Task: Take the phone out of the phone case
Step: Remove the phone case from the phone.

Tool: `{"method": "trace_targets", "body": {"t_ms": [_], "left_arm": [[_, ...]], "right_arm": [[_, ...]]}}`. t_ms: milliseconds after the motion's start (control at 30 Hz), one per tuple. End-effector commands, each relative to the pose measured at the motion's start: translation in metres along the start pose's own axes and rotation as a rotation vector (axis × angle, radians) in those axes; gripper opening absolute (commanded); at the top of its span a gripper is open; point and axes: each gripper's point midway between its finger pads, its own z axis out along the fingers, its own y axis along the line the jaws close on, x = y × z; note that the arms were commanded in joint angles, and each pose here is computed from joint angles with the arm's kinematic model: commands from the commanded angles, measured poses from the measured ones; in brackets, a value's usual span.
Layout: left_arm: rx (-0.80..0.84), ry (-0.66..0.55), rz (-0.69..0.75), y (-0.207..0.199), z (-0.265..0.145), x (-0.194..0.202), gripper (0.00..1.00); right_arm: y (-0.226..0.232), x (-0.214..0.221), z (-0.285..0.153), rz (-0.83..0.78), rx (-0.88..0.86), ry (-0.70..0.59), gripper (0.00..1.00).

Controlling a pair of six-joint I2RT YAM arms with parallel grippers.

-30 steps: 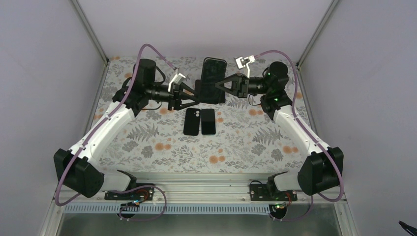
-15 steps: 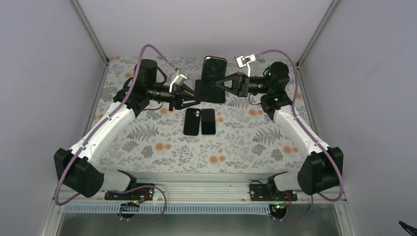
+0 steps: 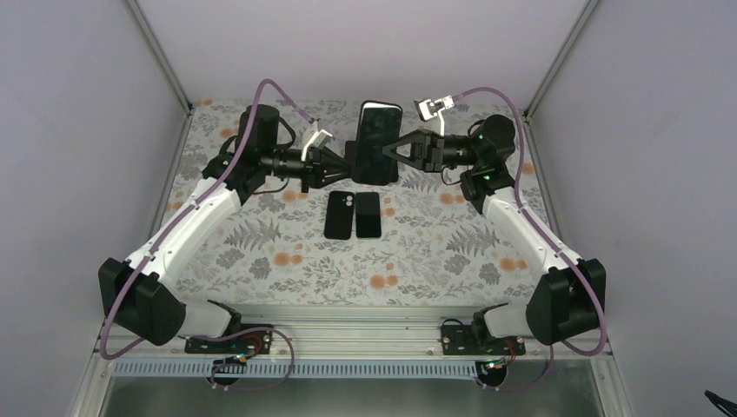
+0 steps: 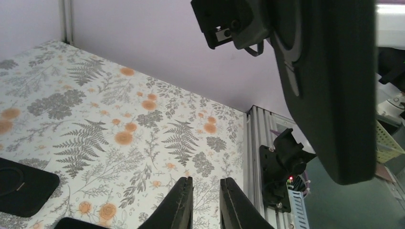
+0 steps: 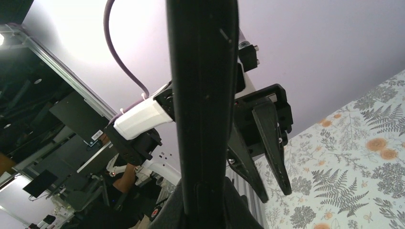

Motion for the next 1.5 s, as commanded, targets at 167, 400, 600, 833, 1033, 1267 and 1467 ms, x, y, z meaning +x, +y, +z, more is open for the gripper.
{"method": "trace_targets", "body": {"t_ms": [167, 400, 600, 833, 1033, 1267, 1467], "left_arm": [[0.224, -0.033, 0.049, -0.046, -0.011, -0.006, 0.3], [0.253, -0.039, 0.065, -0.058, -0.012, -0.014, 0.39], [0.196, -0.041, 0.057, -0.046, -0.007, -0.017, 0.39], [0.112, -0.032, 0.053, -0.03, -0.003, -0.013, 0.23], [0.026, -0.019, 0.053, -0.012, -0.001, -0.008, 0.15], [-0.058, -0.012, 0.067, 0.003, -0.001, -0.01, 0.09], [-0.111, -0.01, 0.065, 0.013, -0.002, -0.01, 0.07]], "right_arm": [[0.009, -0.006, 0.001, -0.061, 0.007, -0.012, 0.04], [0.003, -0.008, 0.001, -0.058, 0.026, -0.021, 0.04], [0.005, -0.007, 0.001, -0.061, 0.023, -0.018, 0.04], [0.008, -0.008, 0.001, -0.056, 0.008, -0.016, 0.04], [0.014, -0.006, 0.001, -0.036, -0.023, -0.023, 0.04], [0.019, -0.004, 0.002, -0.006, -0.051, -0.031, 0.04], [0.025, 0.003, 0.004, 0.015, -0.079, -0.025, 0.04]]}}
